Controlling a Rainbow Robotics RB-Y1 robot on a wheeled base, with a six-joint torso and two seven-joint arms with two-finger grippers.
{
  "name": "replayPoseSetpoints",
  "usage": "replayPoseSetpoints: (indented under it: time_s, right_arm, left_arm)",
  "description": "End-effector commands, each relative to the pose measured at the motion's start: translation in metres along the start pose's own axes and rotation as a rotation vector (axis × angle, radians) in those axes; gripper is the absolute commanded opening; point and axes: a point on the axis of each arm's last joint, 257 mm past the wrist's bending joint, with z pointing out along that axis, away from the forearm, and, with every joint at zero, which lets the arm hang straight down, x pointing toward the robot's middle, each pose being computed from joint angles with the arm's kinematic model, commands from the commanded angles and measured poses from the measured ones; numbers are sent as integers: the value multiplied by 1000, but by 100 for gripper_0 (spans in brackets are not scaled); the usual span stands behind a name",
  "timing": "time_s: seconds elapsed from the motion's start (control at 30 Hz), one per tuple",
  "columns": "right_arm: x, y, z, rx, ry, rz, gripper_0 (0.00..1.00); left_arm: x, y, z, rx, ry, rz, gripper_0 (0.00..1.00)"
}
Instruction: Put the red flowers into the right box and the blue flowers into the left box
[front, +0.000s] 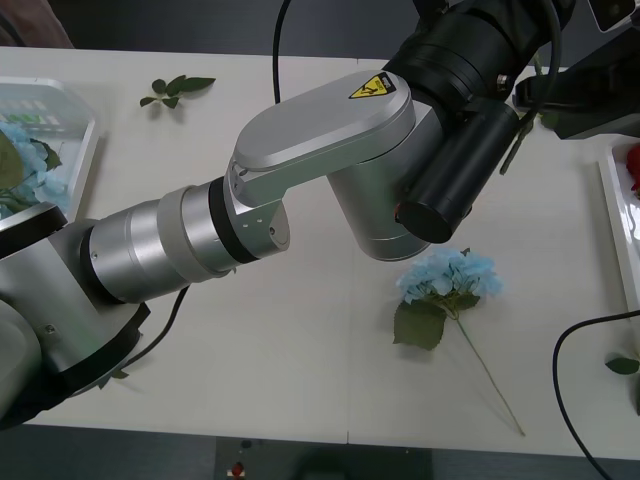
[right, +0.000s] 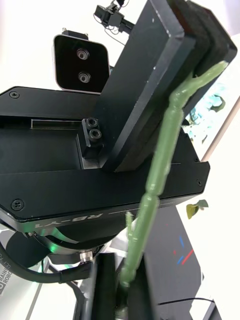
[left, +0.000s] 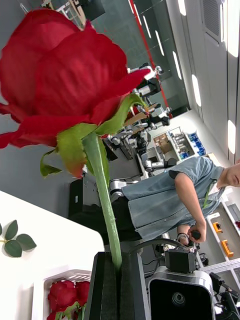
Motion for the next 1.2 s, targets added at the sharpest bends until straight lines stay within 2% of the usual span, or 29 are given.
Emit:
replayPoseSetpoints:
  time_s: [0.03,0.3,0.33,0.37,0.4,0.43,0.87,1.2]
  right_arm:
    - [-8,12,7,-15,8,10,0]
    - [-9,12,6,-17,6,18,0]
    - [-9,12,6,-15,4,18,0]
    - [-9,12,5,-15,3,17,0]
    - [-9,12,5,-16,3,17,0]
    - [-9,12,5,-15,3,19,0]
    - [-11,11,-9,23,-11,16,0]
    - [-3,-7,-60,181,-49,53,0]
  left_arm:
    - [1,-22,0,37,-3,10,0]
    - [2,-22,-1,39,-2,11,1]
    - [2,-22,-1,39,-2,11,21]
    - [2,-22,-1,39,-2,11,71]
    - [2,-22,-1,39,-2,11,89]
    - [3,-23,-1,41,-1,10,98]
    - [2,-24,-1,44,-4,13,100]
    - [-4,-29,1,63,-2,2,100]
